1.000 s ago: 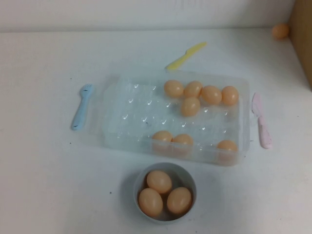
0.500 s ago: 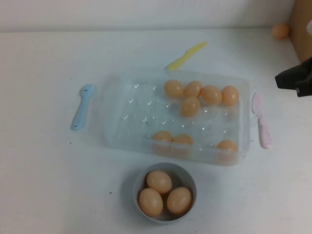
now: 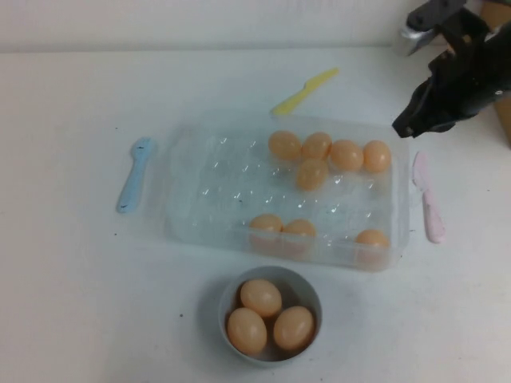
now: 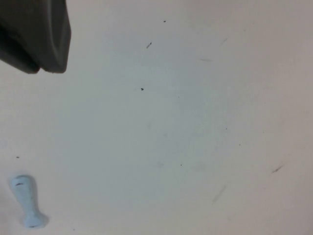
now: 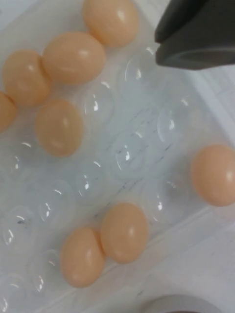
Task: Take an egg out of the egg box
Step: Pick up the egg from the plastic box
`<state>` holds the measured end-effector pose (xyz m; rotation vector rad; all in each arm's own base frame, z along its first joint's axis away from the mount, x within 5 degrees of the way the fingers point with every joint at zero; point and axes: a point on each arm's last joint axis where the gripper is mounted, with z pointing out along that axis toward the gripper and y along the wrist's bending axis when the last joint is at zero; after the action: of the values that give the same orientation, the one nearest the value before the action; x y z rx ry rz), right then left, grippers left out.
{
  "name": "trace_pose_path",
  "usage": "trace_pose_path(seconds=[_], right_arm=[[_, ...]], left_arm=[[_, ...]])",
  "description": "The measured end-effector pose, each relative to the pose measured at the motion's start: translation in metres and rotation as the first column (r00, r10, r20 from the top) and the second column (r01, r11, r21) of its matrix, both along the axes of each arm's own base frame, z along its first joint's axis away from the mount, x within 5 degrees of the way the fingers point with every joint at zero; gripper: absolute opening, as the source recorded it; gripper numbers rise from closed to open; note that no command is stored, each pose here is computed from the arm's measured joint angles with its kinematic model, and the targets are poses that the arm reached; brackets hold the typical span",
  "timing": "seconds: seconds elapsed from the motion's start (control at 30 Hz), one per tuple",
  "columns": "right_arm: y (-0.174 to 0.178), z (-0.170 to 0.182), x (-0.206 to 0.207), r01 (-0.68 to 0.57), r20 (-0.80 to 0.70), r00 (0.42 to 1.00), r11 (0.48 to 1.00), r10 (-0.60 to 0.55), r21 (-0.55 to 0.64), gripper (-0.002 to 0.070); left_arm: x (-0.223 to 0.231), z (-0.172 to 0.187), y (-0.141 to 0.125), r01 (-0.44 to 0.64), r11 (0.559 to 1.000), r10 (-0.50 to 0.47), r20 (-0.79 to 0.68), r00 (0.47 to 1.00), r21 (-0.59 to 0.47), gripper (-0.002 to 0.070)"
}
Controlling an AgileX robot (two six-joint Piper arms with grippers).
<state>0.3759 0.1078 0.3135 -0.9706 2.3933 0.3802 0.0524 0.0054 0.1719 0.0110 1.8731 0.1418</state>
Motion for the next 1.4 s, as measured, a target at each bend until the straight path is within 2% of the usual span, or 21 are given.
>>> trace_pose_path(seconds=[0.1, 0.3, 0.4, 0.47, 0.67, 0.7, 0.77, 0.97, 1.17, 1.4], right_arm=[[0.016, -0.011, 0.011, -0.04, -0.013, 0.999, 0.999, 0.04, -0.019, -0.0018], [0.047, -0.034, 0.027, -0.114, 0.016, 0.993, 0.985, 0.117, -0.13, -0.0016], [0.055, -0.046, 0.036, -0.124, 0.021, 0.992, 0.981, 0.128, -0.152, 0.0019], [0.057, -0.056, 0.041, -0.124, 0.013, 0.992, 0.98, 0.128, -0.156, 0.0095], [0.061, -0.073, 0.055, -0.1, 0.046, 0.993, 0.983, 0.108, -0.154, 0.0463], [0.061, -0.074, 0.058, -0.091, 0.067, 0.993, 0.984, 0.102, -0.151, 0.0505], [0.062, -0.077, 0.063, -0.073, 0.101, 0.991, 0.987, 0.088, -0.145, 0.0542], [0.064, -0.087, 0.074, -0.036, 0.173, 0.983, 0.991, 0.059, -0.132, 0.0524], [0.066, -0.104, 0.079, -0.035, 0.151, 0.987, 0.99, 0.057, -0.14, 0.0489], [0.066, -0.119, 0.082, -0.032, 0.135, 0.99, 0.989, 0.052, -0.145, 0.0482]], left_arm=[[0.0, 0.0, 0.0, 0.0, 1.0, 0.0, 0.0, 1.0, 0.0, -0.0004], [0.0, 0.0, 0.0, 0.0, 1.0, 0.0, 0.0, 1.0, 0.0, -0.0004], [0.0, 0.0, 0.0, 0.0, 1.0, 0.0, 0.0, 1.0, 0.0, -0.0004], [0.0, 0.0, 0.0, 0.0, 1.0, 0.0, 0.0, 1.0, 0.0, -0.0004], [0.0, 0.0, 0.0, 0.0, 1.0, 0.0, 0.0, 1.0, 0.0, -0.0004], [0.0, 0.0, 0.0, 0.0, 1.0, 0.0, 0.0, 1.0, 0.0, -0.0004], [0.0, 0.0, 0.0, 0.0, 1.0, 0.0, 0.0, 1.0, 0.0, -0.0004], [0.0, 0.0, 0.0, 0.0, 1.0, 0.0, 0.0, 1.0, 0.0, -0.0004], [0.0, 0.0, 0.0, 0.0, 1.0, 0.0, 0.0, 1.0, 0.0, -0.0004], [0.0, 0.0, 0.0, 0.0, 1.0, 0.0, 0.0, 1.0, 0.0, -0.0004]])
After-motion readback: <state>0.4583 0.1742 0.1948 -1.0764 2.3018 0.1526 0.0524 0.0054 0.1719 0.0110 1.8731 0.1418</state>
